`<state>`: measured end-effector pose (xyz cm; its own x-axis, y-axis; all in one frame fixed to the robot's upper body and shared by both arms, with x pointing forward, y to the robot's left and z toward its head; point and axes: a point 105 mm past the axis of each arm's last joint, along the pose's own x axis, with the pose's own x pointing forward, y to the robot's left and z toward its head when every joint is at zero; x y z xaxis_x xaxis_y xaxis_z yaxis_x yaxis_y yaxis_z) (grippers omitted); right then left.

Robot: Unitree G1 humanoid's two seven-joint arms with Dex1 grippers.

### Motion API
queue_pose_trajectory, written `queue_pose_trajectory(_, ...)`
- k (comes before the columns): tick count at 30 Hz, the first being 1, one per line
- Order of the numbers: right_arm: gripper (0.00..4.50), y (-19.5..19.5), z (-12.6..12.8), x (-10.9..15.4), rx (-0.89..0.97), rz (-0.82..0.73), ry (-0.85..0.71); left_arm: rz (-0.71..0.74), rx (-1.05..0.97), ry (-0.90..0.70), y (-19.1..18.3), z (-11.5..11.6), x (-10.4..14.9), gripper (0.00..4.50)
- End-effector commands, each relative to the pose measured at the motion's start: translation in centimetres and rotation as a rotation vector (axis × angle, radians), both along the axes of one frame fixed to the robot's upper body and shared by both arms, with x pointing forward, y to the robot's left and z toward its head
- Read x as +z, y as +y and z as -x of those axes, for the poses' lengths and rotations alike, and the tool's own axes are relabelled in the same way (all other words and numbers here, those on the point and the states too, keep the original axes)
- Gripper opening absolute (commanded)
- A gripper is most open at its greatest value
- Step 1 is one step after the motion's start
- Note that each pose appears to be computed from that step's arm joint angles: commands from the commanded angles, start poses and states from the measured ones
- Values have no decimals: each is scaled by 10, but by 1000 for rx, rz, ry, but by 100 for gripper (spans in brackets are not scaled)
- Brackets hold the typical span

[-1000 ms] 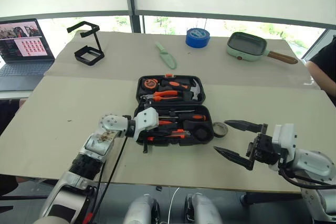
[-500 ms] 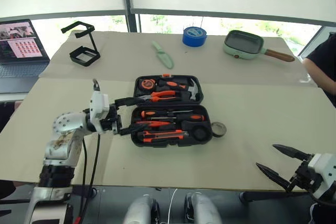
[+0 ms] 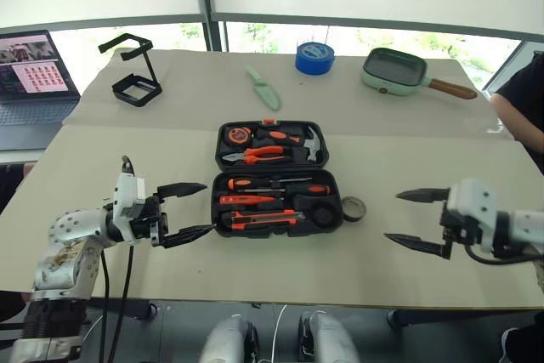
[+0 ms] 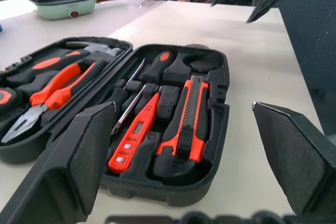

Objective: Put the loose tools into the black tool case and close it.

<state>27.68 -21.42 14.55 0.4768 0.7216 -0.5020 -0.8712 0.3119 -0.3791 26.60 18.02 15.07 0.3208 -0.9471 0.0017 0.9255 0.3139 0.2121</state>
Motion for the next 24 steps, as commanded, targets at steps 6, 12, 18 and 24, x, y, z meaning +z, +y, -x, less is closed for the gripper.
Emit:
queue_pose_trajectory(6, 450, 6, -16, -22, 74, 188, 64, 56, -93, -20, -34, 8, 10, 449)
queue_pose_trajectory(12, 398, 6, -33, -32, 98, 256, 51, 55, -119, -22, -46, 13, 7, 450)
queue_pose_trajectory(18, 196, 13, -40, -39, 142, 263, 84, 37, -119, -16, -45, 20, 0, 450)
queue_pose_trajectory(24, 3, 17, -46, -35, 168, 282, 60, 31, -106, -17, -41, 20, -2, 450)
